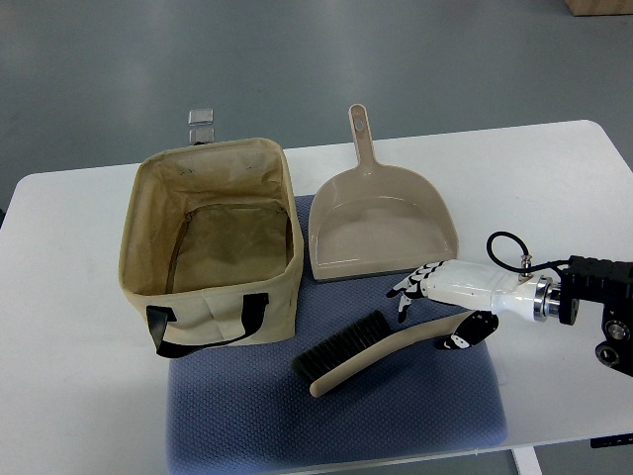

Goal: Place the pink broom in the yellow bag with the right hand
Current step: 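Grasp the brush handle with the right hand and lift it, then carry the brush over the fabric bag and lower it inside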

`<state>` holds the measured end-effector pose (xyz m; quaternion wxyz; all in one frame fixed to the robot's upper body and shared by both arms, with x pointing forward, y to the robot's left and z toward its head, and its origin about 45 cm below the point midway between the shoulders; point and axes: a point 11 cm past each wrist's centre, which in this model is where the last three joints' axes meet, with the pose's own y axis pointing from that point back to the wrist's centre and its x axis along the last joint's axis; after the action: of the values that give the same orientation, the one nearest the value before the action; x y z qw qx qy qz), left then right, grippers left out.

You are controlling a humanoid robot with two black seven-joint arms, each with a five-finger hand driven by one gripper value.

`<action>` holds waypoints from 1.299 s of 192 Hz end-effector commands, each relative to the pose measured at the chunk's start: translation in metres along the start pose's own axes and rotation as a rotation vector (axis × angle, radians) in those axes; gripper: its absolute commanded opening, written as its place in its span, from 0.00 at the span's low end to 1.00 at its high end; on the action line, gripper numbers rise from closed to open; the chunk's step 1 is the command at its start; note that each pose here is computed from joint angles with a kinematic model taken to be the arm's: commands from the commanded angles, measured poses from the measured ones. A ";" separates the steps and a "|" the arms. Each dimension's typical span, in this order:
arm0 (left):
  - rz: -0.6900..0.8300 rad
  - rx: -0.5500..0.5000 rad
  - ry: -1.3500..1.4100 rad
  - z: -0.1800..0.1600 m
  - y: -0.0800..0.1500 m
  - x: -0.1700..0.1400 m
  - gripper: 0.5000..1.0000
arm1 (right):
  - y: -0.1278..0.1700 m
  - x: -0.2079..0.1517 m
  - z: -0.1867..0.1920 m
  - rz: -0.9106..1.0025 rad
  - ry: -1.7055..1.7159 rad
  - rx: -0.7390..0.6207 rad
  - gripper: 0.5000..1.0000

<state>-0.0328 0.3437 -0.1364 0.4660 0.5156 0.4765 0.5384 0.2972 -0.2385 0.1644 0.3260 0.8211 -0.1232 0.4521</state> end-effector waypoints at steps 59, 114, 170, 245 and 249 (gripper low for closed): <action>0.000 0.000 0.000 0.000 0.000 0.000 1.00 | 0.000 -0.006 0.000 -0.011 0.058 -0.004 0.35; 0.000 0.000 0.000 0.000 0.000 0.000 1.00 | 0.003 0.000 0.004 0.024 0.078 -0.016 0.00; 0.000 0.000 0.000 0.000 0.000 0.000 1.00 | 0.030 0.041 0.025 0.178 0.150 -0.091 0.00; 0.000 0.000 0.000 0.000 0.000 0.000 1.00 | 0.104 0.154 0.054 0.415 0.254 -0.236 0.00; 0.000 0.000 0.001 0.000 0.000 0.000 1.00 | 0.107 0.161 0.053 0.428 0.257 -0.239 0.00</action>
<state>-0.0328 0.3437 -0.1364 0.4661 0.5155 0.4765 0.5385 0.3580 -0.3297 0.2873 0.3366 0.6857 -0.2779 0.5825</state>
